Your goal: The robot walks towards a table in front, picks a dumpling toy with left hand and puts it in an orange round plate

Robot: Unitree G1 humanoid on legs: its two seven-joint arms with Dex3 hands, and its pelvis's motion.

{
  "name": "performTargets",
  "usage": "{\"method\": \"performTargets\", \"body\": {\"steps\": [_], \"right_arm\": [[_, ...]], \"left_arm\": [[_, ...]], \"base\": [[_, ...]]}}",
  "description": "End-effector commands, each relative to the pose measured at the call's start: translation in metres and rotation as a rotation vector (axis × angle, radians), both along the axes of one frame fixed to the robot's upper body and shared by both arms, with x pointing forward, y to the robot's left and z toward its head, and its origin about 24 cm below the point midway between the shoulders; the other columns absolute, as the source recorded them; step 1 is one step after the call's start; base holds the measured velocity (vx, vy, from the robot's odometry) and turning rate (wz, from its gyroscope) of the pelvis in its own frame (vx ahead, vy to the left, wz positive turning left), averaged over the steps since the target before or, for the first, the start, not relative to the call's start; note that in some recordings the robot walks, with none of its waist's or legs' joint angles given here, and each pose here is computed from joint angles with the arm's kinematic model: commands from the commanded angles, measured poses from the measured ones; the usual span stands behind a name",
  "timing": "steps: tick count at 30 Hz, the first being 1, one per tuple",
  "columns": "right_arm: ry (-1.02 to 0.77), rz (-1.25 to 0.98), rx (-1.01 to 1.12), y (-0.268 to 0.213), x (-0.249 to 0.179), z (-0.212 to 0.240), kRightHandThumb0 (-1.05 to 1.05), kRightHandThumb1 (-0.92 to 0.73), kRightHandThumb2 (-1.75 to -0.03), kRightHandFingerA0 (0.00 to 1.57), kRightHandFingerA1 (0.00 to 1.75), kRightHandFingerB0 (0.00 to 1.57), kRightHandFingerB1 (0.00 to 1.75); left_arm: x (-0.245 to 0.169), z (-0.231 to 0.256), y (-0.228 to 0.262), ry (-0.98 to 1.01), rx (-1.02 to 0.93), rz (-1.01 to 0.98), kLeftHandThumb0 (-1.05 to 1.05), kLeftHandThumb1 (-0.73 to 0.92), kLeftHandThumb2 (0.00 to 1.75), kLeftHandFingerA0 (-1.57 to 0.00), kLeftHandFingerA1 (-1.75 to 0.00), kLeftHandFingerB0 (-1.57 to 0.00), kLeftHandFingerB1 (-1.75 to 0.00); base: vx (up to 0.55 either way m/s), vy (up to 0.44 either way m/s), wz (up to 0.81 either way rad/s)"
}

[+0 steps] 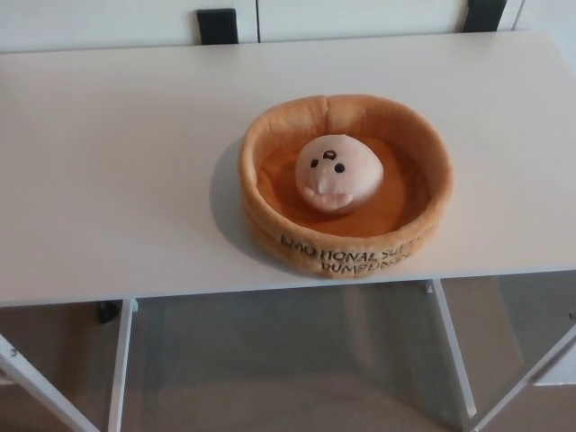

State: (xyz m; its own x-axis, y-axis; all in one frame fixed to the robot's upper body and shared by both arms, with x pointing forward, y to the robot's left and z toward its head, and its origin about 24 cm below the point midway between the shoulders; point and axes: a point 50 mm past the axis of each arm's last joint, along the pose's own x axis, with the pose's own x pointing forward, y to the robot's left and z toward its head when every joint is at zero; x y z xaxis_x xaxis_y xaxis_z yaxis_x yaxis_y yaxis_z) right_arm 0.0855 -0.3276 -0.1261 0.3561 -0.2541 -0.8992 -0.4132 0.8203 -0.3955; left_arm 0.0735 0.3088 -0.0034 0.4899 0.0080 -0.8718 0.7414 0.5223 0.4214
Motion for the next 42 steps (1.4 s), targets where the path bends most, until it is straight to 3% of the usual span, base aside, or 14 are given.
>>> {"method": "performTargets", "body": {"steps": [1,7,13,14,21,22,23,25,26,32,33,34,35,42], "right_arm": [[0.035,-0.008,-0.069,-0.019,-0.006,0.008,-0.34,-0.58,-0.57,0.59,0.46,0.47,0.38],[0.048,-0.014,-0.052,-0.013,-0.010,0.004,-0.34,-0.59,-0.57,0.57,0.45,0.46,0.38],[0.099,0.009,-0.030,-0.005,-0.032,-0.004,-0.35,-0.60,-0.57,0.58,0.45,0.44,0.37],[0.100,0.003,-0.027,-0.005,-0.035,-0.004,-0.33,-0.60,-0.58,0.57,0.46,0.44,0.37],[0.078,0.030,-0.025,-0.005,-0.023,-0.002,-0.43,-0.50,-0.75,0.56,0.56,0.36,0.46],[0.074,0.030,-0.025,-0.005,-0.022,-0.002,-0.44,-0.50,-0.76,0.56,0.56,0.37,0.46],[0.071,0.029,-0.027,-0.005,-0.021,-0.002,-0.44,-0.50,-0.76,0.56,0.56,0.37,0.46],[0.066,0.019,-0.028,-0.005,-0.023,-0.002,-0.43,-0.49,-0.75,0.55,0.55,0.37,0.46],[0.068,0.016,-0.028,-0.005,-0.023,-0.002,-0.35,-0.58,-0.57,0.59,0.46,0.45,0.37],[0.056,0.024,-0.021,-0.006,-0.017,0.000,-0.34,-0.60,-0.58,0.58,0.47,0.42,0.37],[0.053,0.040,-0.025,-0.006,-0.014,0.000,-0.44,-0.49,-0.76,0.53,0.56,0.37,0.47],[0.053,0.046,-0.028,-0.006,-0.013,0.001,-0.44,-0.49,-0.76,0.53,0.56,0.37,0.47],[0.053,0.045,-0.025,-0.006,-0.011,0.001,-0.37,-0.60,-0.58,0.56,0.44,0.43,0.37],[0.053,0.029,-0.017,-0.006,-0.010,0.001,-0.36,-0.61,-0.58,0.51,0.44,0.42,0.37]], "left_arm": [[-0.008,-0.046,0.035,0.300,0.370,-0.323,-0.34,0.56,0.57,-0.77,-0.53,-0.61,-0.45],[0.000,-0.071,0.059,0.314,0.498,-0.215,-0.35,0.64,0.59,-0.62,-0.54,-0.57,-0.44],[-0.029,-0.085,0.078,0.187,0.428,0.256,-0.31,0.51,0.55,-0.69,-0.51,-0.58,-0.44],[-0.035,-0.088,0.077,0.195,0.405,0.274,-0.38,0.43,0.75,-0.70,-0.64,-0.43,-0.51],[-0.030,-0.091,0.074,0.181,0.285,0.302,-0.46,0.45,0.77,-0.57,-0.56,-0.42,-0.49],[-0.028,-0.091,0.074,0.172,0.275,0.309,-0.37,0.58,0.58,-0.66,-0.47,-0.49,-0.38],[-0.026,-0.091,0.074,0.160,0.264,0.319,-0.37,0.58,0.58,-0.66,-0.47,-0.49,-0.38],[-0.026,-0.091,0.074,0.157,0.249,0.339,-0.38,0.61,0.58,-0.65,-0.45,-0.48,-0.38],[-0.025,-0.091,0.074,0.163,0.249,0.328,-0.42,0.65,0.59,-0.56,-0.42,-0.45,-0.36],[-0.023,-0.093,0.072,0.149,0.240,0.315,-0.42,0.70,0.61,-0.54,-0.43,-0.45,-0.37],[-0.021,-0.093,0.072,0.141,0.244,0.311,-0.39,0.69,0.60,-0.54,-0.43,-0.45,-0.37],[-0.020,-0.093,0.072,0.137,0.246,0.309,-0.39,0.69,0.60,-0.54,-0.43,-0.45,-0.37],[-0.018,-0.092,0.072,0.137,0.234,0.295,-0.40,0.69,0.60,-0.54,-0.44,-0.44,-0.37],[-0.018,-0.093,0.071,0.140,0.231,0.290,-0.42,0.68,0.60,-0.53,-0.43,-0.43,-0.36]], "base": [[0.00,0.000,0.00],[0.00,0.000,0.00],[0.00,0.000,0.00],[0.00,0.000,0.00],[0.00,0.000,0.00],[0.00,0.000,0.00],[0.00,0.000,0.00],[0.00,0.000,0.00],[0.00,0.000,0.00],[0.00,0.000,0.00],[0.00,0.000,0.00],[0.00,0.000,0.00],[0.00,0.000,0.00],[0.00,0.000,0.00]]}}
